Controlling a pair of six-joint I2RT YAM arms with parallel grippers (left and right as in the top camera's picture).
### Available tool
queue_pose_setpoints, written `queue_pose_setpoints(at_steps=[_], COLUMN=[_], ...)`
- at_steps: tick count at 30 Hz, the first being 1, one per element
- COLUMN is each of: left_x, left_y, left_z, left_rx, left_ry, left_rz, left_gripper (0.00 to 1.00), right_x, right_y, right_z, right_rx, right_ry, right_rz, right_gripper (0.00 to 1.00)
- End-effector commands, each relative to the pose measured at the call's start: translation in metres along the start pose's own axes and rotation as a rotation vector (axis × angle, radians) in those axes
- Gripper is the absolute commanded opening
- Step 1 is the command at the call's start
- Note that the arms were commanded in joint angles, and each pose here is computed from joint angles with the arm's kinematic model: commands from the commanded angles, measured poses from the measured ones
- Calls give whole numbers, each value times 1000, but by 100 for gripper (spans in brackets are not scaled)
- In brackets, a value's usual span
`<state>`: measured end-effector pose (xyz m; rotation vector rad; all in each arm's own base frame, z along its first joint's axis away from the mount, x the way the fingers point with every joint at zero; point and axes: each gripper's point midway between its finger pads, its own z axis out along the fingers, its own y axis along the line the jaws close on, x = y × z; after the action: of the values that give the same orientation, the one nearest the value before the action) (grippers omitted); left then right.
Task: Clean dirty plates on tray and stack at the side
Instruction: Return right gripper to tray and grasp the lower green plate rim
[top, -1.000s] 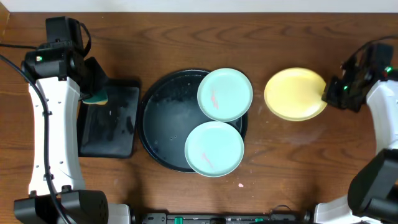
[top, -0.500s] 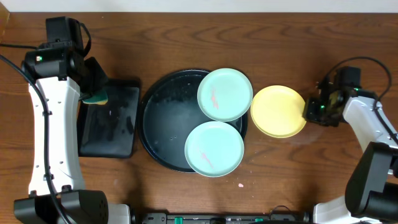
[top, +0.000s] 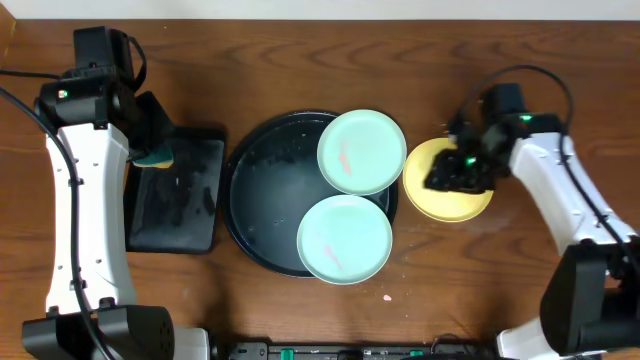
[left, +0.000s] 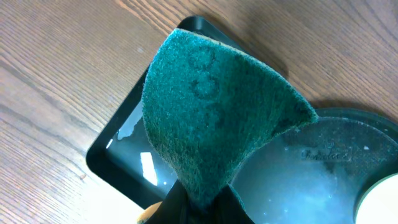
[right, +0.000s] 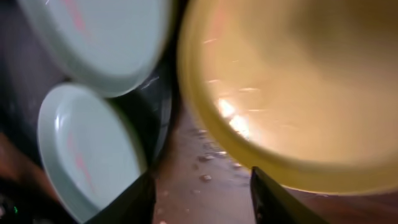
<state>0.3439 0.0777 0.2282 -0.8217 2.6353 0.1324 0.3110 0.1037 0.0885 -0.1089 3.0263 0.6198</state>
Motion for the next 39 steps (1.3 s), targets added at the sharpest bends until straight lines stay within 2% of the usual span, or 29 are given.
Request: queue_pose_setpoints(at_steps=[1,7,11,15,18,20,27,34,39], left_x=[-2,-2,-2,-2,-2,-2,-2,-1,5], left_y=[4,4,4,4,4,4,4,4,6], left_z=[-4,-4,-4,-4,-4,-4,-4,-3,3], left_rx=[-10,-10,-10,-10,-10,-10,-9,-10,-20], left_ry=[-14,-14,-14,-14,-14,-14,-13,-12,9], left_rz=[-7,-7,-7,-7,-7,-7,-7,-8,-4], left_gripper=[7,7,7,8,8,8,7,7,7], right_x=[12,42,56,58,59,60,40,-10,-31], right_y=[32,57,60,65,70,76,115,145,156], right_z=[17,63,86,90,93,96,105,108,111], right_rx=[-23,-3,15,16,15,14,-24,-2,98], right_ry=[63,233,316,320,315,311,201,-31,-196], right_rz=[-98,-144,-152,-167,-182,-197,-267,-222,-183], right_gripper=[52,54,40,34,22,3,1,1,1])
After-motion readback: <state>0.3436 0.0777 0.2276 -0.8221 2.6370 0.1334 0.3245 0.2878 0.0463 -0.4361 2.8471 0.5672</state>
